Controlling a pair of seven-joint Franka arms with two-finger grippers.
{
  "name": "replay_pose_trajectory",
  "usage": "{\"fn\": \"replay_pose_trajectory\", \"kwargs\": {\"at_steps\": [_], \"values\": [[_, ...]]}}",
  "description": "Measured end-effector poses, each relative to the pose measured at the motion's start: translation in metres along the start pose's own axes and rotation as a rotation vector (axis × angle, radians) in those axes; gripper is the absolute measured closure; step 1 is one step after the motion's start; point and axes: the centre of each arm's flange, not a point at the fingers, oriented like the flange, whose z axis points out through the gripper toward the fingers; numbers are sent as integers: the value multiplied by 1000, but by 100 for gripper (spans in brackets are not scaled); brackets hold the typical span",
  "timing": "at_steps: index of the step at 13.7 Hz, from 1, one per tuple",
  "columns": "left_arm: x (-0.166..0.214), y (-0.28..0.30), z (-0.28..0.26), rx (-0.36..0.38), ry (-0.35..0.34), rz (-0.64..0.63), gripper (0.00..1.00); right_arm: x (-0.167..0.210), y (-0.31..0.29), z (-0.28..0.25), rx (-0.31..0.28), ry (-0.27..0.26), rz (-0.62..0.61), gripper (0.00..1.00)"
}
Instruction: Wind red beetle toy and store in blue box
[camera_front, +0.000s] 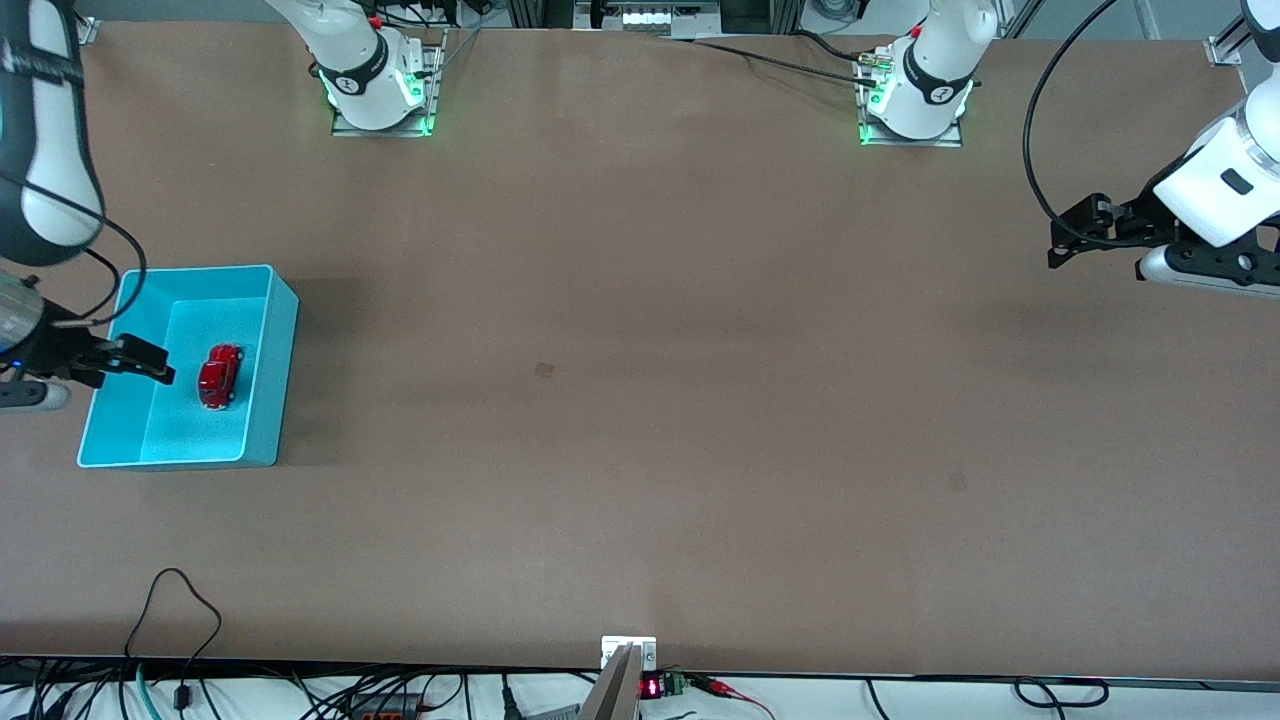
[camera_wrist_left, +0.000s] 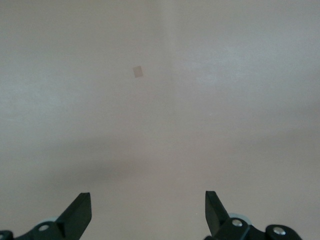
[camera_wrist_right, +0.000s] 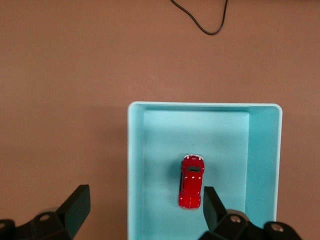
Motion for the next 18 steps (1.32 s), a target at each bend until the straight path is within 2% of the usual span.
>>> {"fn": "replay_pose_trajectory", "kwargs": {"at_steps": [4, 7, 9, 12, 15, 18], "values": [[0, 0, 0, 0, 0, 0, 0, 5, -48, -82, 26, -59, 66, 0], [0, 0, 0, 1, 0, 0, 0, -11, -62, -119, 32, -88, 77, 0], [0, 0, 0, 1, 1, 0, 0, -22, -60, -138, 15, -85, 80, 0], [0, 0, 0, 1, 1, 0, 0, -36, -60, -149, -2, -80, 78, 0], [-3, 0, 2, 0, -23, 0, 0, -39, -70, -148, -52, -86, 52, 0], [-4, -1, 2, 3, -32, 0, 0, -45, -75, -138, -53, -100, 60, 0]]}}
